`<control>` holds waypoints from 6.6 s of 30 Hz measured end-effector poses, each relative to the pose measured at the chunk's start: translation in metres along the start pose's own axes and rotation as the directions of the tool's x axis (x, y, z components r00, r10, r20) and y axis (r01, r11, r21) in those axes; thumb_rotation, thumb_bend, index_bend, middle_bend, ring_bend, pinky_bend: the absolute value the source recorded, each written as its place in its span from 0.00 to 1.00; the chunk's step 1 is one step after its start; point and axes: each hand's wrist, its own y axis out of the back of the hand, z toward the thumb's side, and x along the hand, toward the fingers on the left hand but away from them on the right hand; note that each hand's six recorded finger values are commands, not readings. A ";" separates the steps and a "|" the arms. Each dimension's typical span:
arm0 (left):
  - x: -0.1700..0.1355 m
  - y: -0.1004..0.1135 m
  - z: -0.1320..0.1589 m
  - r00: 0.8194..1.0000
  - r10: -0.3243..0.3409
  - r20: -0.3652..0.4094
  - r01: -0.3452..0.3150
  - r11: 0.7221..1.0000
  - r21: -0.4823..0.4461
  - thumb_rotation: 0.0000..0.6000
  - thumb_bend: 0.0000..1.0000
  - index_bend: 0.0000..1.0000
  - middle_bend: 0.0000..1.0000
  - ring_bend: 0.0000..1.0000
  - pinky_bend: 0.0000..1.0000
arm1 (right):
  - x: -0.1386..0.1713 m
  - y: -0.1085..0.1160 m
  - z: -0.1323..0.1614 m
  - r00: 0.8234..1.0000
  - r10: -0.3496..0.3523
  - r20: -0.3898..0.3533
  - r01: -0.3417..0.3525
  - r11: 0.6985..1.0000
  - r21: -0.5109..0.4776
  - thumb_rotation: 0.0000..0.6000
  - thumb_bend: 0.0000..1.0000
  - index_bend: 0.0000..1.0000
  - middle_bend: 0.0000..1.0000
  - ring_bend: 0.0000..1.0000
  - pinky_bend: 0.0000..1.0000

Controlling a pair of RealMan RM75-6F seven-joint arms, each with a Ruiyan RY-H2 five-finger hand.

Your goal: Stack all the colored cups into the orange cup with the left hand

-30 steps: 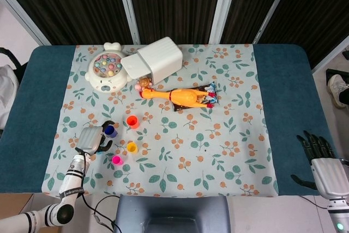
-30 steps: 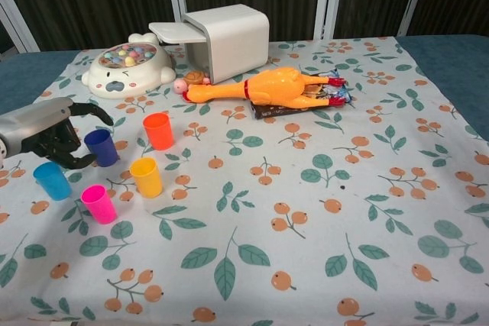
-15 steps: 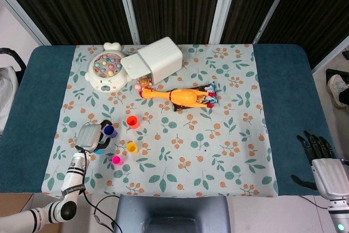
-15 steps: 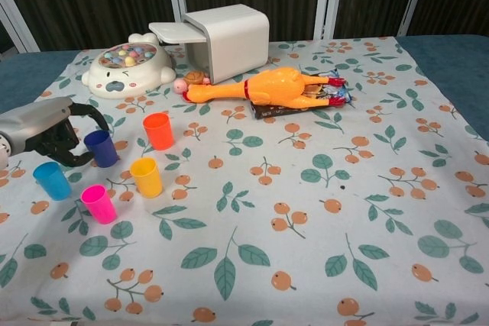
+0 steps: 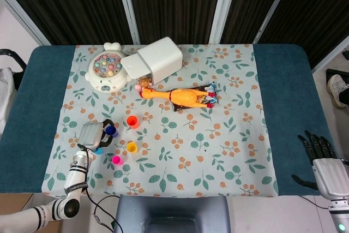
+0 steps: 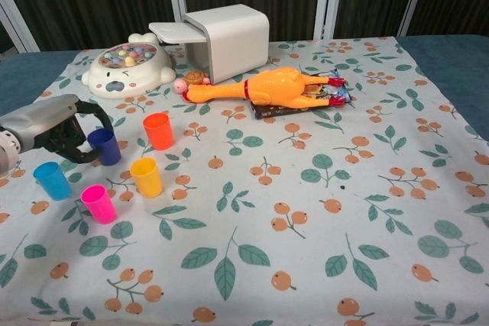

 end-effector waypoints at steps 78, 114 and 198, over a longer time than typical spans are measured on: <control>-0.051 -0.024 0.106 0.974 -0.097 0.203 0.095 0.995 0.019 1.00 0.35 0.31 1.00 1.00 1.00 | 0.003 0.002 0.003 0.999 0.011 -0.036 -0.012 1.000 -0.022 1.00 0.20 0.00 0.00 0.00 0.00; -0.048 -0.029 0.077 0.986 -0.079 0.146 0.068 0.995 0.078 1.00 0.35 0.49 1.00 1.00 1.00 | 0.002 0.005 0.002 0.999 0.003 -0.035 -0.004 0.999 -0.033 1.00 0.21 0.00 0.00 0.00 0.00; -0.087 0.035 0.017 0.995 -0.018 0.098 0.007 0.994 0.110 1.00 0.35 0.20 1.00 1.00 1.00 | 0.008 0.012 -0.002 0.999 -0.012 -0.032 0.011 0.999 -0.042 1.00 0.20 0.00 0.00 0.00 0.00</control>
